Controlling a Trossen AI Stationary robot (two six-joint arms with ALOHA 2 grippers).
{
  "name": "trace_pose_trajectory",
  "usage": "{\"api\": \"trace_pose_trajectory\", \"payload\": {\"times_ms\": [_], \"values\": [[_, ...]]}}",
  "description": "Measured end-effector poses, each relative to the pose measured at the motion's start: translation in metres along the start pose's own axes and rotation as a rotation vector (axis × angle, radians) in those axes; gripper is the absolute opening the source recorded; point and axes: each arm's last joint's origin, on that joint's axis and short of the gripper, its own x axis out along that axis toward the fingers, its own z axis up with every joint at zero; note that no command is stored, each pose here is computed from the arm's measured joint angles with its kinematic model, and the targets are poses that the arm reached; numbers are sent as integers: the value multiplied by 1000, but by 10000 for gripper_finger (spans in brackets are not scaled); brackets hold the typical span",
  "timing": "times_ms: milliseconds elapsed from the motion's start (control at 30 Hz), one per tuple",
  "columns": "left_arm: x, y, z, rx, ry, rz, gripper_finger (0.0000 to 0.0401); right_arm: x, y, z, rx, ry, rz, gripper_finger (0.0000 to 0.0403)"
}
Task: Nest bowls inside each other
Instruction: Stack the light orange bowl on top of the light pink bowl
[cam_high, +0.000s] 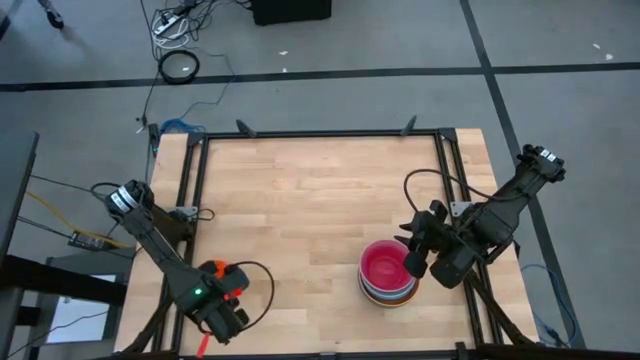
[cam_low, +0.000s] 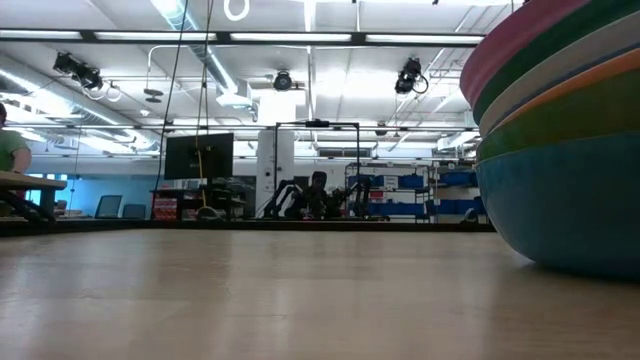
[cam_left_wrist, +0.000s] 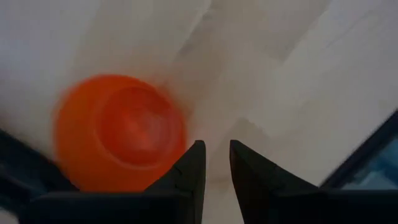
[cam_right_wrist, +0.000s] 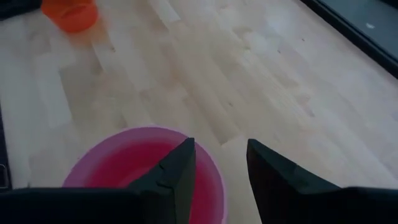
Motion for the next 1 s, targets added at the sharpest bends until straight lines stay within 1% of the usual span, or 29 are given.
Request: {"api": "trace_pose_trajectory", "payload": {"times_ms": [133, 233, 333, 500, 800, 933, 1000], "values": [[9, -3, -5, -65, 20, -59, 88, 4, -1, -5, -18, 16, -10, 133], [16, -4, -7, -70, 59, -84, 106, 10, -1, -12, -20, 34, -18, 133], [22, -3, -9, -69, 85, -81, 127, 18, 0, -21, -13, 38, -16, 133], [34, 6, -10, -64, 80, -15, 150, 28, 2, -31, -5, 34, -7, 133], [60, 24, -14, -53, 81, 76, 152, 30, 2, -33, 9, 33, -8, 133], [67, 24, -14, -23, 77, 46, 151, 30, 2, -32, 14, 31, -4, 133], [70, 23, -15, -23, 74, 32, 141, 30, 2, -32, 16, 30, -1, 133]]}}
